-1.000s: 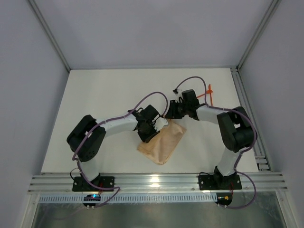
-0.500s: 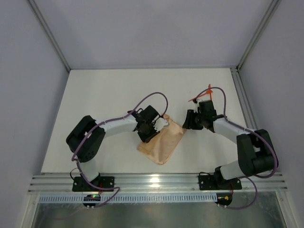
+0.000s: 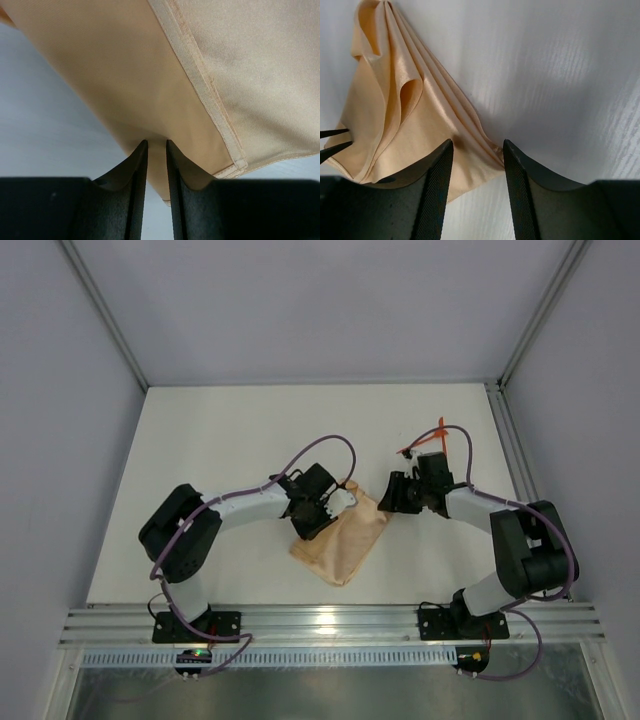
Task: Fold the napkin into a case and place the utensils inside
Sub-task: Move the right arm to the center of the board with the 2/3-rectangle-folded napkin.
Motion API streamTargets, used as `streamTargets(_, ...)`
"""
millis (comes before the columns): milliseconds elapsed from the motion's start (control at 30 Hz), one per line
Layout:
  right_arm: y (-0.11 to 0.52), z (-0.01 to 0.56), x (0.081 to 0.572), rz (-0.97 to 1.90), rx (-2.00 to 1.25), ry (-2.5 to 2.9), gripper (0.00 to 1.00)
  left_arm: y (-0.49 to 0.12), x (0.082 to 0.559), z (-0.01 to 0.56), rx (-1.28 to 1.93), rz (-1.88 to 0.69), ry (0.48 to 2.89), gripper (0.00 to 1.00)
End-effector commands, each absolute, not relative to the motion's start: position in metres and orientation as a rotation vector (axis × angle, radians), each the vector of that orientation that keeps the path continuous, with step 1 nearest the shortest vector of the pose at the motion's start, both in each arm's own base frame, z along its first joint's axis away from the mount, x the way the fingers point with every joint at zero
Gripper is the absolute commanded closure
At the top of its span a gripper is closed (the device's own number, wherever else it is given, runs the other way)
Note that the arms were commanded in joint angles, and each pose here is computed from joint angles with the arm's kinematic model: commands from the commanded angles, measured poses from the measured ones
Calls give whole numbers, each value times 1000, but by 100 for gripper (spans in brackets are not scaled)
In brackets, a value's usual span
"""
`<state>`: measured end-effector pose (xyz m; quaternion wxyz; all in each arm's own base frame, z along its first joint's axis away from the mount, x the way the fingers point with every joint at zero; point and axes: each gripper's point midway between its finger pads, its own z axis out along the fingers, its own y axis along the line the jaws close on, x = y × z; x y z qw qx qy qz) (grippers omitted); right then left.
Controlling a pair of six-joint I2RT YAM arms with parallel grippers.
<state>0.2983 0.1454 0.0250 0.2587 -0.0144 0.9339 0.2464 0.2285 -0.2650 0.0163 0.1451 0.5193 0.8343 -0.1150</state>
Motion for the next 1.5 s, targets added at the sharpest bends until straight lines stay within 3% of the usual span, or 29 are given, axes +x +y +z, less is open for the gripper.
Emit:
streamTargets(0,155,10,278,784,-9,2583,51,-254,225,-7,1542,-276,2423,76)
streamTargets(300,183,28,261,1066,-56,2495,54,-253,225,-8,1551,-257,2419,76)
streamTargets(933,194,40,192,1321,-120,2437,53,-243,228,-16,1653,-150,2366,76)
streamTargets(1133,187,37,176,1283,-93,2499,54,-241,224,-18,1671,-135,2369,76)
streamTargets(1333,191,75,180,1312,-174,2343,53,-239,224,-20,1675,-126,2372,76)
streamTargets(1467,173,86,189,1093,-153,2393,53,-239,222,-20,1680,-130,2374,76)
